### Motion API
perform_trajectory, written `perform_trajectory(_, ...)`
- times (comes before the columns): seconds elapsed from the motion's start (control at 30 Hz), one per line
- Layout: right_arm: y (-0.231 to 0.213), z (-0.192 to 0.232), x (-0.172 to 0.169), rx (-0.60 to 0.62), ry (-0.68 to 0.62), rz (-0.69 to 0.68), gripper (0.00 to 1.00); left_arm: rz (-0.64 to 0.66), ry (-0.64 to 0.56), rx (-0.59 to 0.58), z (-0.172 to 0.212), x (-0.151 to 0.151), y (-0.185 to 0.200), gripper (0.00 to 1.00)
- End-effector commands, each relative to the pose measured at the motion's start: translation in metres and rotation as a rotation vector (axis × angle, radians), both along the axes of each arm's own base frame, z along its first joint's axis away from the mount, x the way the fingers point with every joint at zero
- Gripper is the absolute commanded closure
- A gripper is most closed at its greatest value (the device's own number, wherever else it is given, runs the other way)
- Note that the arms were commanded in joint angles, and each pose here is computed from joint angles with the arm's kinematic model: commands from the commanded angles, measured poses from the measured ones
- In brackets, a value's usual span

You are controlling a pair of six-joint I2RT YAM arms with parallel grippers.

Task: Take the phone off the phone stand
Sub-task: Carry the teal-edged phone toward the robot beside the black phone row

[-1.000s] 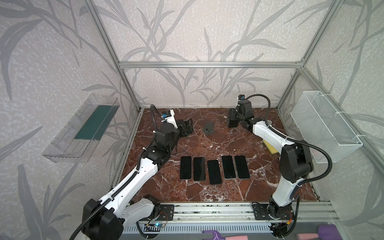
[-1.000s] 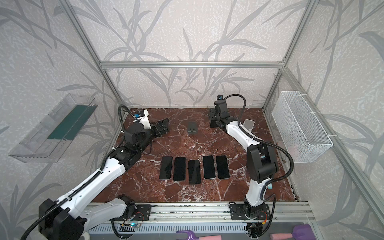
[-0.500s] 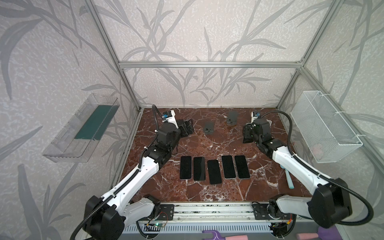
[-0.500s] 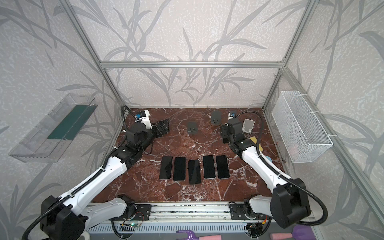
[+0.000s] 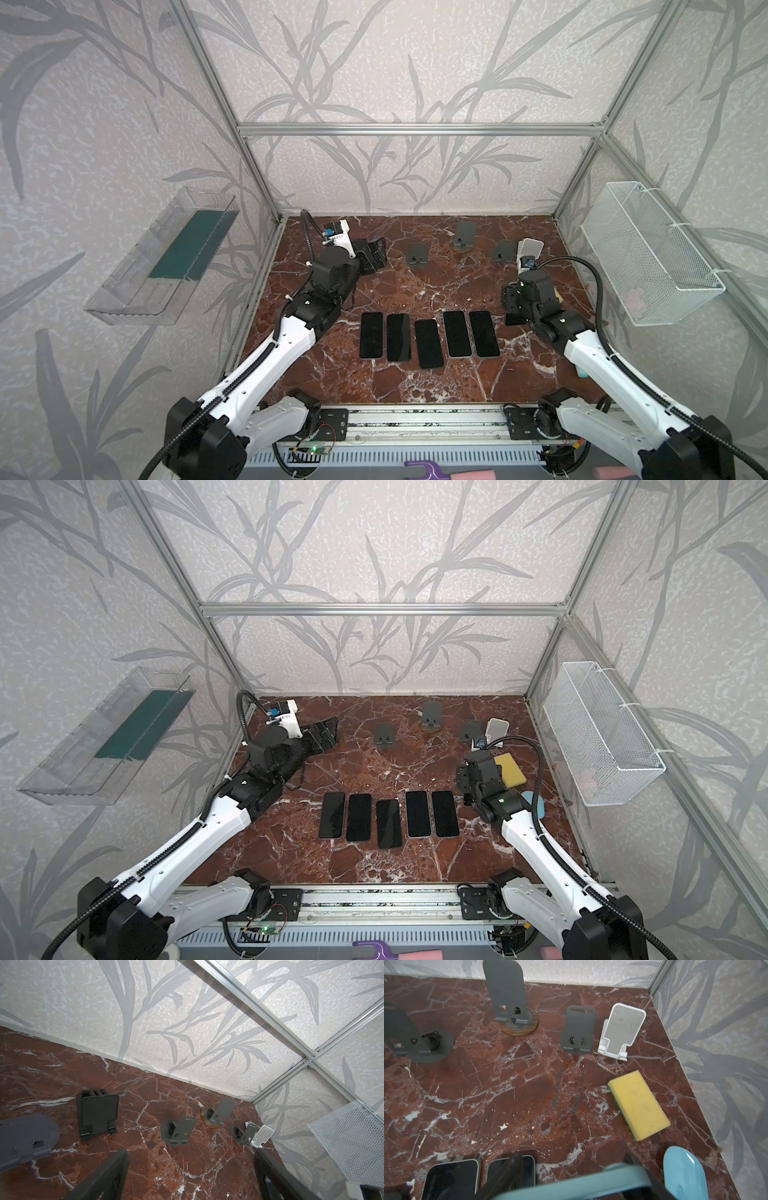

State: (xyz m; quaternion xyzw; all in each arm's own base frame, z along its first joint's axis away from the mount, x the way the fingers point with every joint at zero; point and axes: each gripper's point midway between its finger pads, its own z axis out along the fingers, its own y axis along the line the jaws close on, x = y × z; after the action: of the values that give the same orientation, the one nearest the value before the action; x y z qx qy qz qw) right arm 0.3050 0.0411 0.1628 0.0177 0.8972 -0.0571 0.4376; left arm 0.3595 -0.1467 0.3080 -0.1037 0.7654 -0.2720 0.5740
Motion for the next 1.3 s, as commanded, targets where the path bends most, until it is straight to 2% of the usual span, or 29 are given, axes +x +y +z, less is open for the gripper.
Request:
perform_trajectory(0.0,-0.008,-0.001,-0.006,-0.021,0.003,-0.030,0.46,0.030,-0.042,-0.036,0.011,-0.003,0.008,0.07)
perform_trajectory(0.4,-0.015,-0.015,-0.006,-0.114,0.110,-0.023,0.46,0.042,-0.034,-0.035,0.007,0.000,0.012,0.07)
perform_trajectory(0.8,-0.017,-0.056,0.001,-0.094,0.247,-0.016,0.46,0.040,-0.010,-0.031,-0.003,0.005,0.009,0.07)
perform_trajectory(0.97,-0.015,-0.075,0.010,-0.087,0.332,-0.006,0.46,0.043,-0.004,-0.031,-0.005,0.006,0.009,0.07)
perform_trajectory(1.1,-0.004,-0.096,0.011,-0.075,0.450,0.055,0.45,0.056,0.014,-0.013,-0.013,0.012,0.012,0.07)
perform_trajectory(1.2,0.003,-0.111,0.009,0.001,0.552,0.087,0.45,0.065,0.017,0.000,-0.015,0.013,0.015,0.07)
perform_trajectory(1.27,0.004,-0.117,0.009,-0.003,0.605,0.093,0.46,0.068,0.015,0.008,-0.015,0.014,0.016,0.07)
